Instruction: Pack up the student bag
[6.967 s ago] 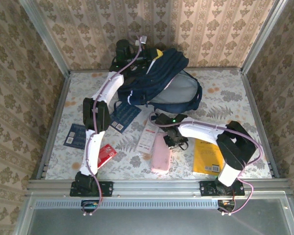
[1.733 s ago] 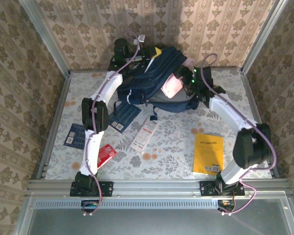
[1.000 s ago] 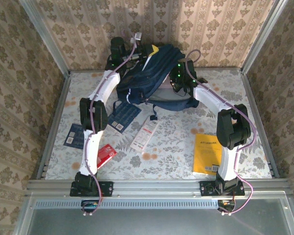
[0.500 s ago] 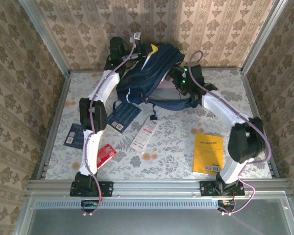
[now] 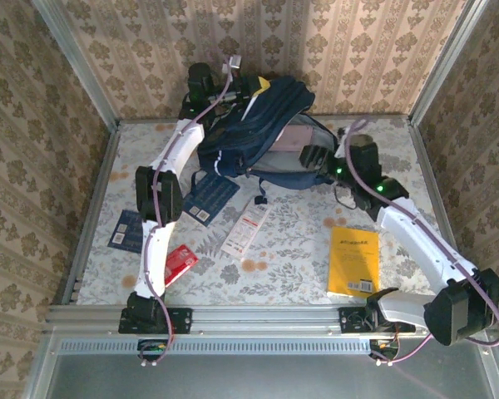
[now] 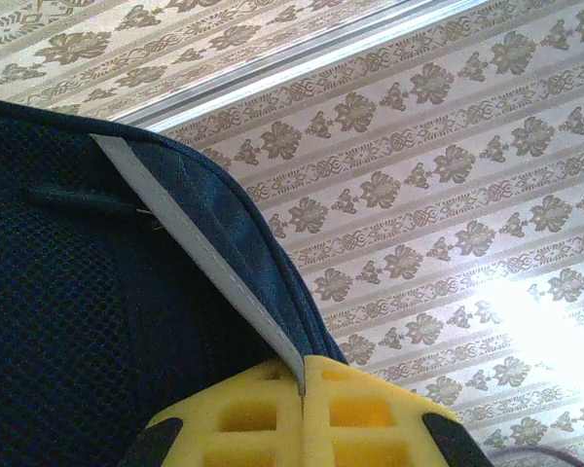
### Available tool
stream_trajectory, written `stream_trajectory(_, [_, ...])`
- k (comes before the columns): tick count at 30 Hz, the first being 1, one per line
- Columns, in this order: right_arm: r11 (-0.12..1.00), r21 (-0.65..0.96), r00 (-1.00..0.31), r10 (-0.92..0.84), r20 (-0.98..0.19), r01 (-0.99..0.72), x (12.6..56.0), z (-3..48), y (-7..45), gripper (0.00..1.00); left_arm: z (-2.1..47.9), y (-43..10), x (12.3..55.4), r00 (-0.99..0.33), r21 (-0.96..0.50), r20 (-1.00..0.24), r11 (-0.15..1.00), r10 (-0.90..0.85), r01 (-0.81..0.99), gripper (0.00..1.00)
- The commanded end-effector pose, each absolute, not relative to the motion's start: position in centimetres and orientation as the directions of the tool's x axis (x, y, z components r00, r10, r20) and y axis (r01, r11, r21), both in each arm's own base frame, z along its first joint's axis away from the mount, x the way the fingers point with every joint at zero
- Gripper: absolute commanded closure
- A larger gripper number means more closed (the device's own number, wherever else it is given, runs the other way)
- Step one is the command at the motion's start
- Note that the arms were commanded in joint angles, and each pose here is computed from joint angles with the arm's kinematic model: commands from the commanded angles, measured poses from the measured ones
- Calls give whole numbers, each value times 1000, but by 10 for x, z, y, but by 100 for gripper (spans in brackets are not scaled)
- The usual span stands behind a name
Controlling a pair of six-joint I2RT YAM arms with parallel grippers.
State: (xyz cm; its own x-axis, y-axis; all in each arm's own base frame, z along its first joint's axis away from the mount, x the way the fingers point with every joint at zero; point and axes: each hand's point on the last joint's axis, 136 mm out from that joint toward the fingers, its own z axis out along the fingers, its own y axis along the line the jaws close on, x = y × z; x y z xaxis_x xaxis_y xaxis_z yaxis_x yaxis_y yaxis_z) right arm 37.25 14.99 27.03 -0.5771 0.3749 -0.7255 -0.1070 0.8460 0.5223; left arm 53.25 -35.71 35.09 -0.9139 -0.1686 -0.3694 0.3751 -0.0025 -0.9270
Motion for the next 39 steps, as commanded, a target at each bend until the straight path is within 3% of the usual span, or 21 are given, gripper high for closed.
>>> stream_trajectory(1, [841,441,-642,155,-751,-312,344,254,204,19,449,-348,490,-778,-781,-596,-80,-199,619,100])
stream_trajectory(7, [794,362,-735,-152,-660,-489,316,184,307,49,451,-349,487,-776,-778,-601,-81,-193,623,100])
stream_trajectory(12, [801,271,-756,-307,-578,-533,316,140,352,59,457,-348,483,-765,-768,-615,-75,-191,636,100])
stream_trajectory(18, [800,190,-768,-436,-469,-570,319,93,393,61,458,-350,480,-766,-767,-615,-84,-187,637,100])
stream_trajectory(23, [818,127,-795,-488,-360,-560,323,62,396,62,461,-351,478,-765,-764,-618,-90,-184,639,100])
stream_trajectory(39, [794,-6,-785,-602,-143,-608,290,27,342,57,457,-360,475,-772,-767,-613,-106,-168,632,100])
